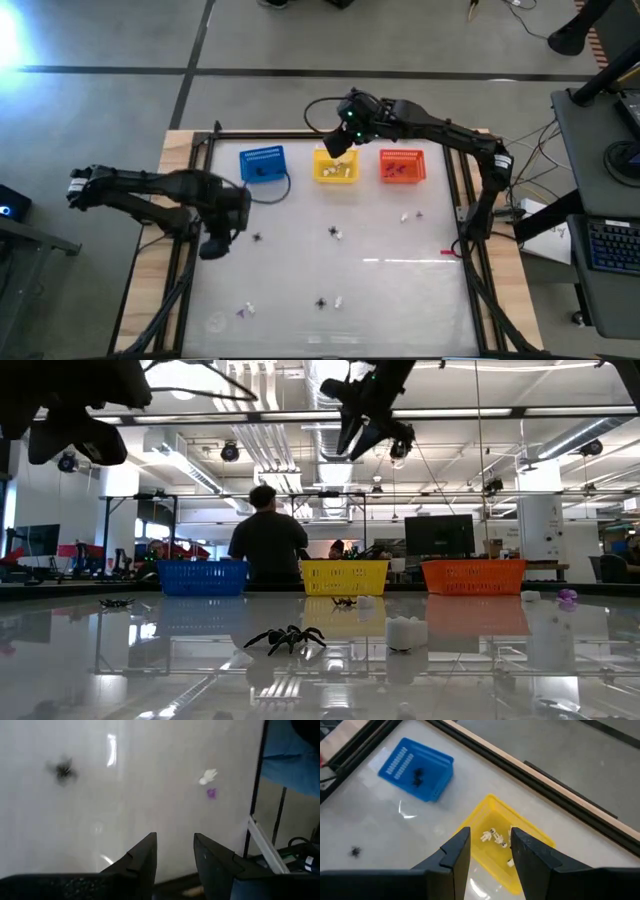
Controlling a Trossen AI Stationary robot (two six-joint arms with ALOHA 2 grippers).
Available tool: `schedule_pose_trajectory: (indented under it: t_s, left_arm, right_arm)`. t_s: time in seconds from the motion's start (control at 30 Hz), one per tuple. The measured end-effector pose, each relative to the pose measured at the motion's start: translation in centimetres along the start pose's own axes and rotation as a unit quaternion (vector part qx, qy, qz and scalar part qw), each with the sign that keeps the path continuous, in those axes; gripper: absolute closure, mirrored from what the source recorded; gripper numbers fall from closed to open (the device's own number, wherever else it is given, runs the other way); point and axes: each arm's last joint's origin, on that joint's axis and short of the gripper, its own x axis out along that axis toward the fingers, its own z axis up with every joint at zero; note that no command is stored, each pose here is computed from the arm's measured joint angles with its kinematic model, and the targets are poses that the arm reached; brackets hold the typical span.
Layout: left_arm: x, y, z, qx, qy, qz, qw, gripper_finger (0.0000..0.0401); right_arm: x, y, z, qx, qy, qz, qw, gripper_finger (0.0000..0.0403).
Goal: Sort Halloween decoration
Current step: Put the white skeleton toy into the yellow basket
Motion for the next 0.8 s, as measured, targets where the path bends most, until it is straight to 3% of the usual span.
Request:
schedule_pose_trajectory:
  t_s: [0.17,0.53,0.7,0.8]
  left_arm:
    - [2.0,-1.0,0.4,0.019,-0.024,0.005,1.000,0.0290]
    - [7.2,-2.6,0.5,0.068,-0.045,-0.041,0.996,0.0258]
    - [9.4,-4.1,0.3,0.109,-0.034,0.035,0.993,0.0263]
    - [10.4,-5.4,0.6,0.132,-0.030,0.043,0.990,0.0266]
  right_arm:
    - [-2.6,1.2,0.4,-0.016,-0.001,0.012,1.000,0.0267]
    - [-5.8,3.5,-0.5,-0.004,0.017,0.031,0.999,0.0250]
    - [-6.2,4.4,-1.5,-0.001,0.036,0.033,0.999,0.0252]
    - [-6.3,4.9,-1.9,0.003,0.041,0.036,0.999,0.0252]
